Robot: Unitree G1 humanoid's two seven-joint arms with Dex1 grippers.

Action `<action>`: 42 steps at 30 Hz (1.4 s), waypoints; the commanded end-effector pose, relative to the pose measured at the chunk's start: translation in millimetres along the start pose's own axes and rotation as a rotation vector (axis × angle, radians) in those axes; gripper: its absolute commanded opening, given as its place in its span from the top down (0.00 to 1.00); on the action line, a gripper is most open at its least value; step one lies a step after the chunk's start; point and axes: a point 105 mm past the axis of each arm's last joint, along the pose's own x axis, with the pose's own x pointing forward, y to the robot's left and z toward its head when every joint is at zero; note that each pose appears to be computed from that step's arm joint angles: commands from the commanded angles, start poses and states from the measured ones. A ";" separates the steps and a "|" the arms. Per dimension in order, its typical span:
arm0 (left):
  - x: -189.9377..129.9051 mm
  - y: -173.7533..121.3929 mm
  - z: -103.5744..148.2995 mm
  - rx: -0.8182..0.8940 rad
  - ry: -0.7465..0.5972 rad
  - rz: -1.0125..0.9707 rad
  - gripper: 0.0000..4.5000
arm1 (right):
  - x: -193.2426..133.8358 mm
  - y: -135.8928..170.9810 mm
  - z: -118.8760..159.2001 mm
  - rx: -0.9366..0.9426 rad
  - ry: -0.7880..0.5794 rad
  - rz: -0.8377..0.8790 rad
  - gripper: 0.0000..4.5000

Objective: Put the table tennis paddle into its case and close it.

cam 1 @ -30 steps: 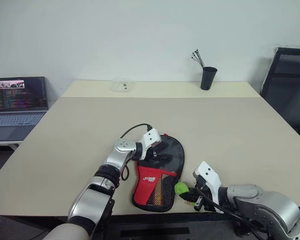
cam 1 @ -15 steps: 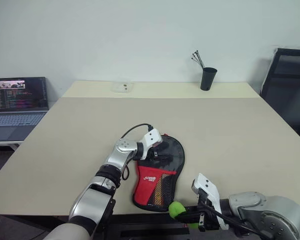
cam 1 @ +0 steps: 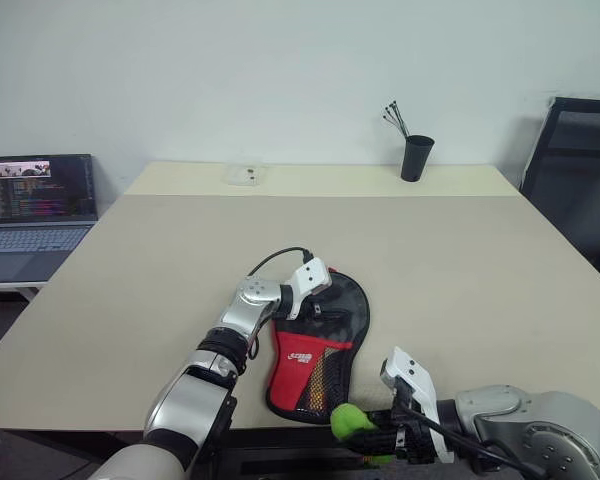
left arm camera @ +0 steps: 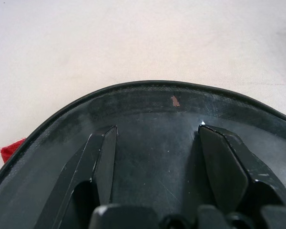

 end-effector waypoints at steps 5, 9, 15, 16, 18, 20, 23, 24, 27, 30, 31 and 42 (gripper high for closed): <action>9.3 -15.9 -20.8 -0.028 0.072 -0.044 0.34 | -15.4 5.3 12.3 -0.062 -0.024 -0.019 0.13; 9.6 -15.4 -18.4 -0.041 0.050 -0.035 0.34 | -23.1 -0.8 21.9 -0.077 -0.058 -0.046 0.13; -16.3 -8.8 -4.6 -0.023 -0.048 -0.022 0.34 | -37.3 -44.0 60.7 -0.093 -0.208 -0.221 0.13; -29.8 -6.1 -0.6 -0.028 -0.076 -0.012 0.34 | -42.0 -56.7 67.4 -0.085 -0.239 -0.270 0.13; -47.9 -3.7 4.9 -0.041 -0.108 0.008 0.34 | -47.3 -71.8 72.4 -0.081 -0.263 -0.329 0.13; -74.1 3.2 5.1 -0.066 -0.121 0.072 0.34 | -49.4 -83.2 75.5 -0.090 -0.272 -0.365 0.13; -111.7 6.6 2.9 -0.117 -0.130 0.152 0.34 | -49.2 -91.7 79.2 -0.113 -0.283 -0.382 0.13; -126.5 4.8 1.9 -0.131 -0.131 0.174 0.34 | -49.1 -93.3 80.4 -0.129 -0.283 -0.382 0.13; -149.9 -2.8 2.4 -0.151 -0.126 0.213 0.34 | -51.0 -96.0 81.7 -0.176 -0.281 -0.374 0.13; -181.0 -16.0 2.0 -0.172 -0.119 0.291 0.34 | -52.7 -99.7 86.5 -0.286 -0.276 -0.356 0.13; -183.7 -20.4 3.2 -0.175 -0.116 0.312 0.34 | -55.3 -102.6 86.9 -0.308 -0.275 -0.352 0.13; -182.3 -39.9 13.5 -0.178 -0.123 0.434 0.34 | -87.0 -137.7 101.6 -0.379 -0.303 -0.437 0.13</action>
